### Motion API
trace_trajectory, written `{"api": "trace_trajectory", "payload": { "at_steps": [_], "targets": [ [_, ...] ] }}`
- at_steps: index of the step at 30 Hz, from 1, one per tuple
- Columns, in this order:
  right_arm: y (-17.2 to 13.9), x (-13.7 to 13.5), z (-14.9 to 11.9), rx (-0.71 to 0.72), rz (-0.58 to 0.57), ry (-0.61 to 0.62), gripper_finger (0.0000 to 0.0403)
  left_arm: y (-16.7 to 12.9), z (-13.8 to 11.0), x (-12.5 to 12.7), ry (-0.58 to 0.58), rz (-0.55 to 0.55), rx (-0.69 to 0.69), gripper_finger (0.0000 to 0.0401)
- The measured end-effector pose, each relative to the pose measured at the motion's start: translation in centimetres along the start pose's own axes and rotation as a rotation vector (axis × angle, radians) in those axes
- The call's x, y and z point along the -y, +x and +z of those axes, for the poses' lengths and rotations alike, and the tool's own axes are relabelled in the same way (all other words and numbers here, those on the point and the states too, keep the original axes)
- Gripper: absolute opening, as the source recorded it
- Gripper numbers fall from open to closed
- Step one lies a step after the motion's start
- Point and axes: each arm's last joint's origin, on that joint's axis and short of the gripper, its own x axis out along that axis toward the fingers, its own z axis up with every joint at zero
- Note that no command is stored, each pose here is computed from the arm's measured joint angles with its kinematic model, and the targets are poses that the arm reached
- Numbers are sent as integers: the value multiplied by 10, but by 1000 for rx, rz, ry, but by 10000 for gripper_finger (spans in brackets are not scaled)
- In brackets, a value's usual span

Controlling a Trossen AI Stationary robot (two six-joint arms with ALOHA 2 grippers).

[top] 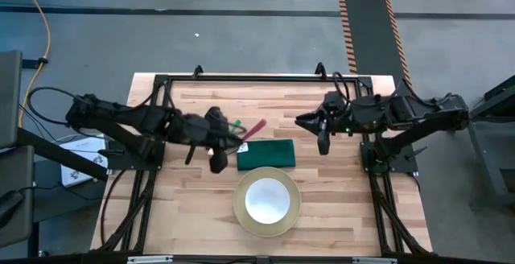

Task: Set table place
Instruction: Put the red fork to the right of the yellow plate

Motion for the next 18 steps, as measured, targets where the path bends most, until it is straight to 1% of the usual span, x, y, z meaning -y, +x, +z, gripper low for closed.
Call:
{"api": "trace_trajectory", "payload": {
  "at_steps": [7, 12, 15, 18],
  "targets": [
    [3, 5, 9, 53, 14, -24, 53, 5, 21, -16, -26, -54, 128, 22],
    [6, 5, 17, 106, 76, -57, 54, 7, 31, -27, -46, -98, 173, 23],
    [6, 7, 19, 115, 91, -72, 64, 7, 34, -32, -46, -100, 191, 26],
    [7, 8, 19, 105, 91, -78, 86, 7, 37, -36, -45, -110, 203, 26]
  ]
}}
